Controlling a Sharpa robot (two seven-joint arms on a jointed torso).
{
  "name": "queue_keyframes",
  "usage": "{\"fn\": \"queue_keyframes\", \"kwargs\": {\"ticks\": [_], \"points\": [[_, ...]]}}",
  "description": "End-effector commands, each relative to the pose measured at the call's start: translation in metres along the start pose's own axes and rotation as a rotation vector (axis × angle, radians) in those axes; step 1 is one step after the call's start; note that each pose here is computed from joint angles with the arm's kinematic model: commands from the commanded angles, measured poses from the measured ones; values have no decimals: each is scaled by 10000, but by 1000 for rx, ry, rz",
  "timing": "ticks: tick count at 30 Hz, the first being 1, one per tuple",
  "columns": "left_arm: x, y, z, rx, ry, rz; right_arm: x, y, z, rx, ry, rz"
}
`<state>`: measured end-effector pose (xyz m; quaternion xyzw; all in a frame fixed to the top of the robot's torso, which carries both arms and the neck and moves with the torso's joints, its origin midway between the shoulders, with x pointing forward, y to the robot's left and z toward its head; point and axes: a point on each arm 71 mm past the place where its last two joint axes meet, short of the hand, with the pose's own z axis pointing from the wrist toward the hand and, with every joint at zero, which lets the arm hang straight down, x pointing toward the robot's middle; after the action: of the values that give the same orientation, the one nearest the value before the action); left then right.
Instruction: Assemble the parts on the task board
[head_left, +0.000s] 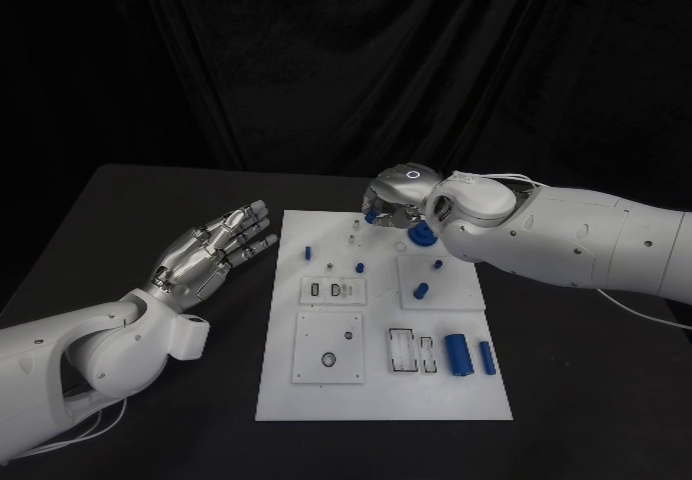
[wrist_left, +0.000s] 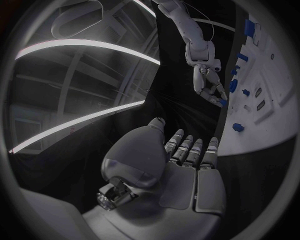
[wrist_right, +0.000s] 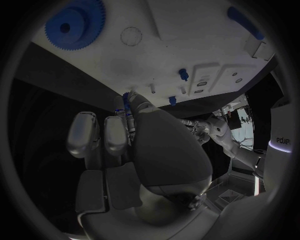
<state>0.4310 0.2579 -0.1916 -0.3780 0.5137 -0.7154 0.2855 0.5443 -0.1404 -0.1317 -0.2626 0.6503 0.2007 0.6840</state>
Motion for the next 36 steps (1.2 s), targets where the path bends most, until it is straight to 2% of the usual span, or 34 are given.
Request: {"fn": "queue_keyframes", "kwargs": {"ticks": [1,19,36], "points": [[10,-160,-19,214,6,-7,-5,-12,32,6,12,-1],[7,-160,-22,212,4,-7,3,72,194,-2,38,-13],[-7,-159,-21,210,-2,-9,12,72,220,5,42,-15]]}}
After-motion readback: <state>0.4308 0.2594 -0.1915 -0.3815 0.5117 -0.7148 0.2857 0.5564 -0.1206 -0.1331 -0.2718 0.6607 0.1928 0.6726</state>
